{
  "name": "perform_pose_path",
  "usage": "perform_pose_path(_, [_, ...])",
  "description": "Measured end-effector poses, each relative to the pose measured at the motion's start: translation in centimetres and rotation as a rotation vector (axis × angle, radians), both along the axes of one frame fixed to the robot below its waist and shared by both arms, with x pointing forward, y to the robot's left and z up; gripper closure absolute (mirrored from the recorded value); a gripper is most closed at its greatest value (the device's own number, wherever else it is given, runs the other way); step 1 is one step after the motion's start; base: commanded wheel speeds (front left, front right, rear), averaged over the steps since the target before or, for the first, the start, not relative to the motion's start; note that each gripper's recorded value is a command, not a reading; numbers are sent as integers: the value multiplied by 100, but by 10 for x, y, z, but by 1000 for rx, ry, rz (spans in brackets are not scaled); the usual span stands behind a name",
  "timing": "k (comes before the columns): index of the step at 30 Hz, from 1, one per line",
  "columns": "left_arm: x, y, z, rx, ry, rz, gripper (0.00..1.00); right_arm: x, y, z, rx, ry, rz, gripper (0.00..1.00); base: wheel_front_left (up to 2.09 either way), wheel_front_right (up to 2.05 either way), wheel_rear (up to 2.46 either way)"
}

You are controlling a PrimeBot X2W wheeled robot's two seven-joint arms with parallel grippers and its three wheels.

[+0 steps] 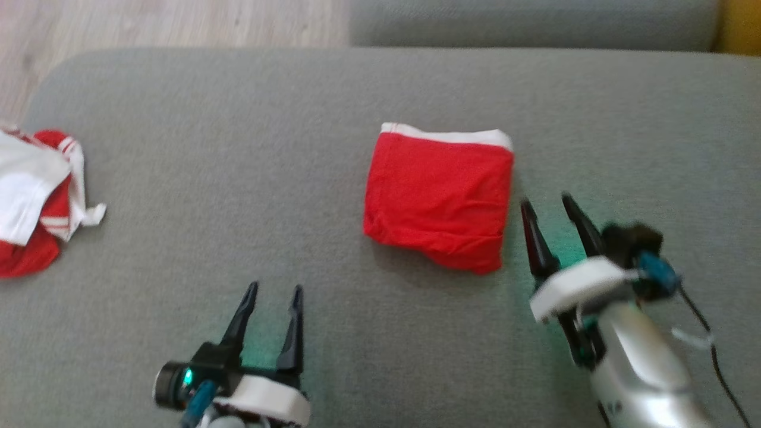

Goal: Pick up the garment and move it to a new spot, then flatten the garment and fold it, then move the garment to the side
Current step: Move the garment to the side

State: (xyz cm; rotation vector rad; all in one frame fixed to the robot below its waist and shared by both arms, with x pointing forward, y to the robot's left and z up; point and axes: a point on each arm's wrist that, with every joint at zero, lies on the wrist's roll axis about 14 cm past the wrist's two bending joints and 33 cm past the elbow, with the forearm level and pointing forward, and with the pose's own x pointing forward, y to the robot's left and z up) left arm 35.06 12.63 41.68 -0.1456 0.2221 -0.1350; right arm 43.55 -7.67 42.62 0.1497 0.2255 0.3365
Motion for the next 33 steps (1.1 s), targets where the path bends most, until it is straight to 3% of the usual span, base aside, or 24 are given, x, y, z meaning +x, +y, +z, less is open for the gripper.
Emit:
perform_pose_path(4, [7,-2,-3,-9,11,-2,0,22,24,-6,24,33,52,0,0,0,0])
perform_pose_path(8, [5,4,-12,-4,42,15,0,21,39,-39,7,137,95,0,0,0,0])
perform_pose_path(10, [4,6,-16,0,54,24,0,17,43,-56,-13,188,113,6,0,0,0])
perform_pose_path(11, [3,7,-18,2,62,27,0,19,46,-59,-15,193,119,22,0,0,0])
perform_pose_path(12, [3,9,-20,0,68,34,0,23,47,-59,-17,194,122,96,0,0,0])
perform_pose_path(13, [3,10,-22,-1,75,40,0,27,49,-59,-15,192,123,100,0,0,0])
perform_pose_path(22, [18,-15,-23,-5,63,-52,0,29,10,-48,-5,172,14,100,0,0,0])
perform_pose_path(33, [55,-140,3,-56,-51,-454,0,-32,-88,-42,37,184,-250,100,0,0,0])
